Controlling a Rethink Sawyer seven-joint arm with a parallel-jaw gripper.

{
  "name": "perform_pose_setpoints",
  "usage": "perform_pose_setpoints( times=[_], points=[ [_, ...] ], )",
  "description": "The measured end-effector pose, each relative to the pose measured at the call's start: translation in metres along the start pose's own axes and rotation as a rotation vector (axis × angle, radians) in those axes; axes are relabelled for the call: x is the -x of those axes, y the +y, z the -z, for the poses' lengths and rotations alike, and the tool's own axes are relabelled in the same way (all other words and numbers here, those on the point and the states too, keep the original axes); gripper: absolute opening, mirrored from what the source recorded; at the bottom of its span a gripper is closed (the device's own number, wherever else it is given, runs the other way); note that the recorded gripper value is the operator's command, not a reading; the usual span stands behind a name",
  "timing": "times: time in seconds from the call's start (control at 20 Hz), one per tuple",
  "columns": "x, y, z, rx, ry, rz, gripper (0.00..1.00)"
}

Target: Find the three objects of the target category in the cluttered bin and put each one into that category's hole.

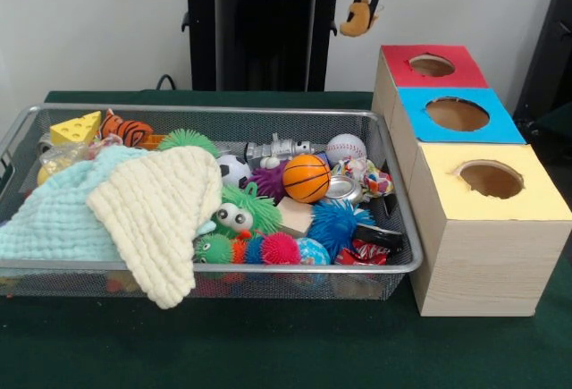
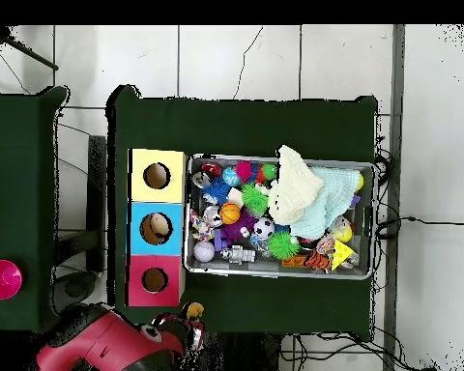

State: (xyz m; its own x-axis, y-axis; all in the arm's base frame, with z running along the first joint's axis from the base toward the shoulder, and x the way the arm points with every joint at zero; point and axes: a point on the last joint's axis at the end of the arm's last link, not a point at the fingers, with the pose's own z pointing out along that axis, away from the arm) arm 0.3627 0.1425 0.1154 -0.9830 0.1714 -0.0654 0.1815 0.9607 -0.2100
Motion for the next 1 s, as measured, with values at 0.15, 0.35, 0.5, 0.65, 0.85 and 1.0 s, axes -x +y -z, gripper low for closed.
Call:
perform_pose_setpoints(
  times=[0.15,0.35,0.5,0.65,0.85,1.0],
  points=[
    [0.0000,0.0002,-0.0004,0.001,-0.001,-0.001,0.00],
    [-0.0007,-0.0007,-0.0003,0.001,-0.001,-0.004,0.00],
    [-0.0025,-0.0029,-0.0007,0.002,0.001,-0.011,0.00],
    [-0.0038,-0.0045,-0.0014,0.003,0.004,-0.017,0.00],
    [-0.0046,-0.0054,-0.0016,0.003,0.005,-0.024,0.00],
    [-0.0046,-0.0053,-0.0017,0.004,0.004,-0.029,0.00]
  ],
)
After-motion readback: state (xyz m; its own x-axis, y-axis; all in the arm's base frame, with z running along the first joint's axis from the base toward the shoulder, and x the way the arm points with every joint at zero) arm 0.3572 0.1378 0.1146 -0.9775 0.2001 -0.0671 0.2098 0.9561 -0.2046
